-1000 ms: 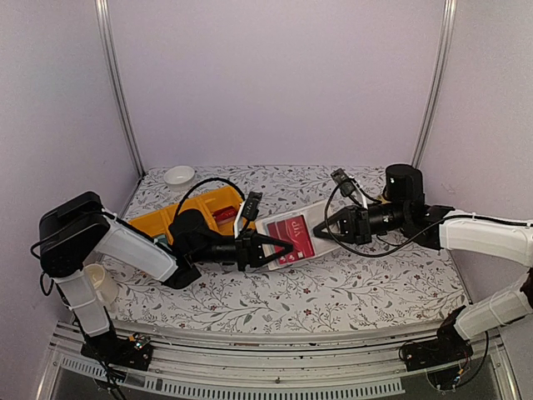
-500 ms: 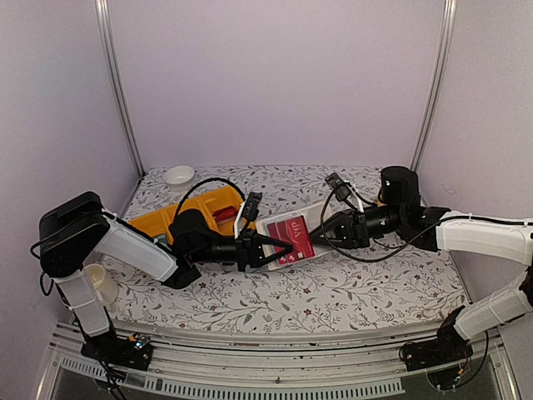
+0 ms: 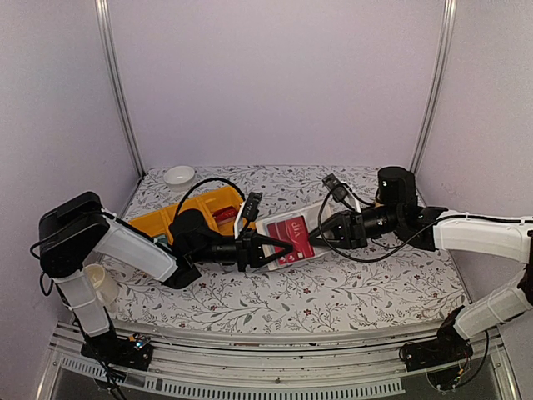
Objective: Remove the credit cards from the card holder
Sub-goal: Remove the credit card from the card slot.
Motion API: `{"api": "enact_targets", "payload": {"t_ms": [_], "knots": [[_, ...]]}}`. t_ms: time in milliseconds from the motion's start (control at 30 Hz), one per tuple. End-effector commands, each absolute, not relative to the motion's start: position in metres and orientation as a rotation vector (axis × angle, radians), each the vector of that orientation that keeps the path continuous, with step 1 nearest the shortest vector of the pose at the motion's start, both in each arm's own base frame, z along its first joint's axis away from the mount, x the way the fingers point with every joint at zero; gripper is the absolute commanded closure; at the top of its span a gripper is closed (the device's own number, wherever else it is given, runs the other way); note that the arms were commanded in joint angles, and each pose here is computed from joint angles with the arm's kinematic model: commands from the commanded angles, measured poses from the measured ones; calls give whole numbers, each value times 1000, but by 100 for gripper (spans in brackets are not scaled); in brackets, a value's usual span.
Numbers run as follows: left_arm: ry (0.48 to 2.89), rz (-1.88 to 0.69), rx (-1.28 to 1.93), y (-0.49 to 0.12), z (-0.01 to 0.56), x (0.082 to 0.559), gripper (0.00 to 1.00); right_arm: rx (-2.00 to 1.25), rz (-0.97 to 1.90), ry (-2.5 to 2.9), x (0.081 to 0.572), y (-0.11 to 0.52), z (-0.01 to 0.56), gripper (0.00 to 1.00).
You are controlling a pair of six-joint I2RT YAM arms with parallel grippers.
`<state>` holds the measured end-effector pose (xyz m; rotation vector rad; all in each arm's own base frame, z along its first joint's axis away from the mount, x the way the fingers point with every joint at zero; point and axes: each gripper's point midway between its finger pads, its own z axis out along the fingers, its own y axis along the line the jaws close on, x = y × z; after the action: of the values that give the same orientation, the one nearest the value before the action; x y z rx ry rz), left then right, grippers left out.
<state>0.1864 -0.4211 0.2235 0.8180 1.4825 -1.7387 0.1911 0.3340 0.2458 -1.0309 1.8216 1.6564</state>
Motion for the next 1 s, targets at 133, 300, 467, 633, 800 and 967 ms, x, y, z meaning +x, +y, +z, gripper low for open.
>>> {"api": "enact_targets", "payload": {"t_ms": [133,300,467,633,800,967], "knots": [[1384,-1739,844,-420,249,179,100,-1061,1660,1776,191,340,255,95],[1378,-1739,848,-420,250,179,100,-1067,1663,1766,189,339,258,98],[1366,-1748,862,-418,251,175,93,-1047,1626,1747,194,324,265,98],[1351,-1759,873,-419,253,173,90,-1036,1599,1755,198,322,264,99],[1341,-1773,877,-417,254,170,85,-1012,1542,1755,205,314,268,99],[1338,-1781,882,-417,253,169,84,-1002,1524,1774,207,312,266,99]]}}
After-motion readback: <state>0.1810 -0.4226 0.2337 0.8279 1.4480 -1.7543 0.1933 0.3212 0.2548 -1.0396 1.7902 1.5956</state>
